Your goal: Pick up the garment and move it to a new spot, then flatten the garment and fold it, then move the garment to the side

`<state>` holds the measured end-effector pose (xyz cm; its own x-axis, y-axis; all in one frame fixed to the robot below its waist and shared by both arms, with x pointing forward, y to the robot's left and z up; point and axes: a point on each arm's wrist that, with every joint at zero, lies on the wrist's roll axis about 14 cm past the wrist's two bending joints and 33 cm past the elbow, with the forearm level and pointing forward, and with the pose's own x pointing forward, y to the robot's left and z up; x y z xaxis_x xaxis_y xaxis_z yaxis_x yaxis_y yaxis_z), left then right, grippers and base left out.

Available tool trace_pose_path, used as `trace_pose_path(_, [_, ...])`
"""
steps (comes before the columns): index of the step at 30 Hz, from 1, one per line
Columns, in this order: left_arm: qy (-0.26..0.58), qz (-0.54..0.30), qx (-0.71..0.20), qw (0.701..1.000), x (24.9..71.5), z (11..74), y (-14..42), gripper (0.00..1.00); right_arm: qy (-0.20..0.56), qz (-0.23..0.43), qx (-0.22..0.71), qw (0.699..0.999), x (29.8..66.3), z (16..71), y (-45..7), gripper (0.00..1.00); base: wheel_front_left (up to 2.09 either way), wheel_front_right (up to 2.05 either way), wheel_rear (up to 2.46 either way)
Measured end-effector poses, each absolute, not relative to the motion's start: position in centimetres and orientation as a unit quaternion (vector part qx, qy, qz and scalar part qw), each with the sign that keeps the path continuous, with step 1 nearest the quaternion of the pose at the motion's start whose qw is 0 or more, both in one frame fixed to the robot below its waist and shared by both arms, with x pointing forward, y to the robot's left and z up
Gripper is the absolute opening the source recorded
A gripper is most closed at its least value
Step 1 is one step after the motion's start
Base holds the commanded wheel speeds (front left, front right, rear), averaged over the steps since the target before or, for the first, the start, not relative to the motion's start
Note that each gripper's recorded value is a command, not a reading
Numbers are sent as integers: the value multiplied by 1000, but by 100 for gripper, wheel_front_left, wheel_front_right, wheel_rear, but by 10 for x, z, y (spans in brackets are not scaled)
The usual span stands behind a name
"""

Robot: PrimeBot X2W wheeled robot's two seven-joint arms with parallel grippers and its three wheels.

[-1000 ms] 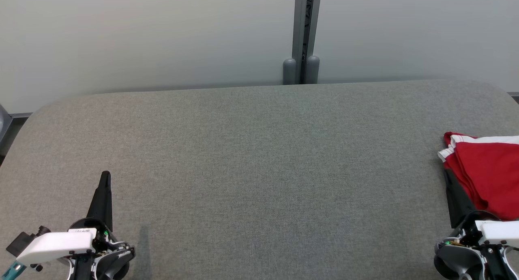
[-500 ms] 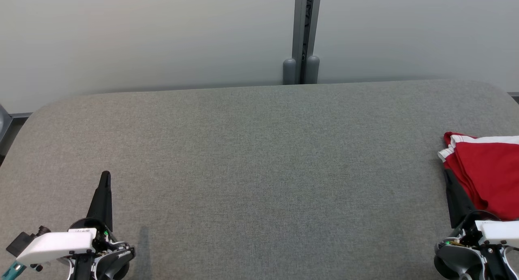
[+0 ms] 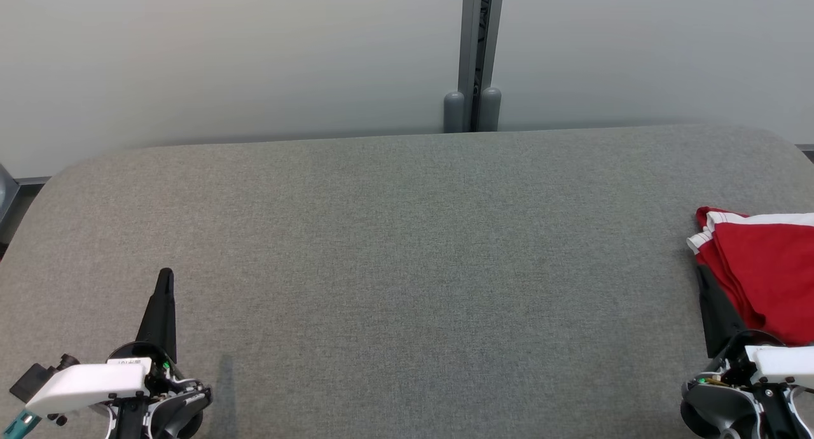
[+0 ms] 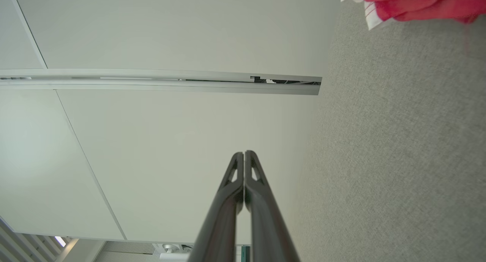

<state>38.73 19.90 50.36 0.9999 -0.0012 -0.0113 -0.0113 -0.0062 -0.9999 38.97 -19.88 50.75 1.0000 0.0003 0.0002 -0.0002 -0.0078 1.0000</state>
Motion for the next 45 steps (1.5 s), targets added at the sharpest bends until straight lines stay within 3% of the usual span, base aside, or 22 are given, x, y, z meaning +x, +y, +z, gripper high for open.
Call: trace_pose_path(45, [4,4,-709,705,387,504,199,0,0,0,710,704,390,508,-199,0,0,0,0])
